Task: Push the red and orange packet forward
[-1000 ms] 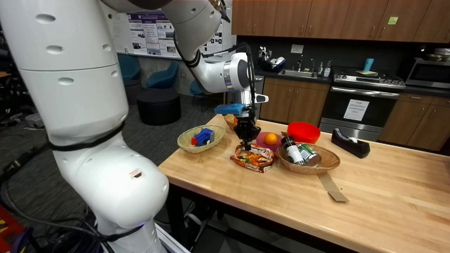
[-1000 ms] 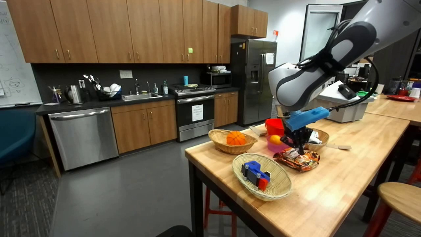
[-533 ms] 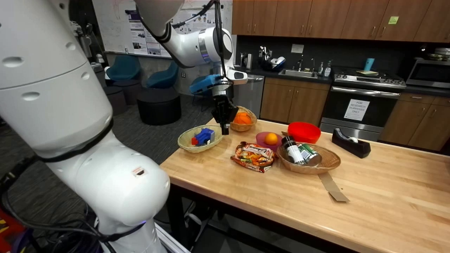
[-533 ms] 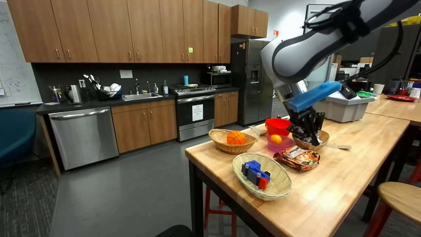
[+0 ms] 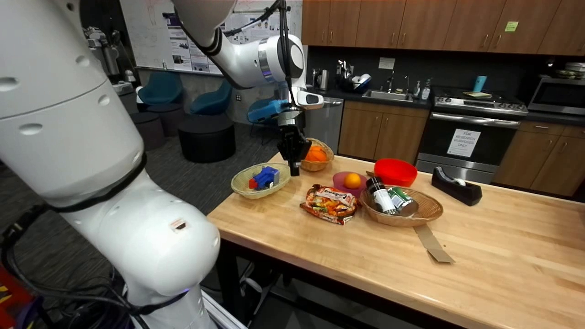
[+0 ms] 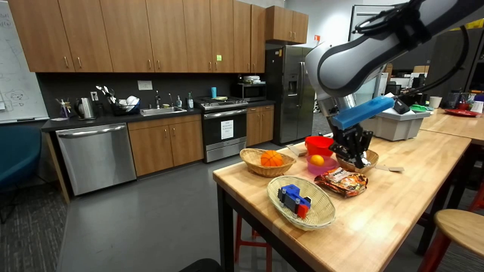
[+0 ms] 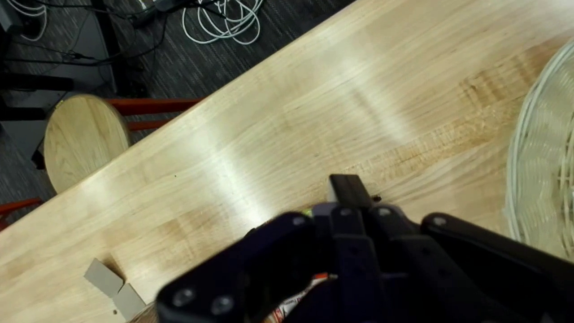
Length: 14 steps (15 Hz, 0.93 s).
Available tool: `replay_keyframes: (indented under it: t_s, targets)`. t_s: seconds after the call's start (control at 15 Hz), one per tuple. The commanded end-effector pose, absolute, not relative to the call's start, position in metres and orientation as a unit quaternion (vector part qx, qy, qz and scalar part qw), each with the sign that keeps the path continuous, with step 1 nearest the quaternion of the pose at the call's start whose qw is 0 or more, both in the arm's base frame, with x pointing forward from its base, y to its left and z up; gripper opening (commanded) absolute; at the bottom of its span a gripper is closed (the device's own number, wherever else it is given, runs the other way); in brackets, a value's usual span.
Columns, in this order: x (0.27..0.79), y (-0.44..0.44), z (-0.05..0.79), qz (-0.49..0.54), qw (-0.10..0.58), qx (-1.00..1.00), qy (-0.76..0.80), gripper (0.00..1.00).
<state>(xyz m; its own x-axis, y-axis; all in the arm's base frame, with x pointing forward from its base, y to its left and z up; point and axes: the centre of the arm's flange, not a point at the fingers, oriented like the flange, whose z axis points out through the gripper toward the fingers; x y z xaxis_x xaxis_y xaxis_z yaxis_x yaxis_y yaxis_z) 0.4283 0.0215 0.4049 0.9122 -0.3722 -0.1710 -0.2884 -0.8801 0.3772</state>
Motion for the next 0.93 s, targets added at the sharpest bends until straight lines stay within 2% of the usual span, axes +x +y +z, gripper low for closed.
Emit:
replay_keyframes:
  t_s: [0.0, 0.87]
  targets:
    - [0.435, -0.012, 0.371, -0.131, 0.168, 0.960, -0.182, 0.00]
    - [0.473, -0.056, 0.293, -0.172, 0.173, 0.954, -0.173, 0.00]
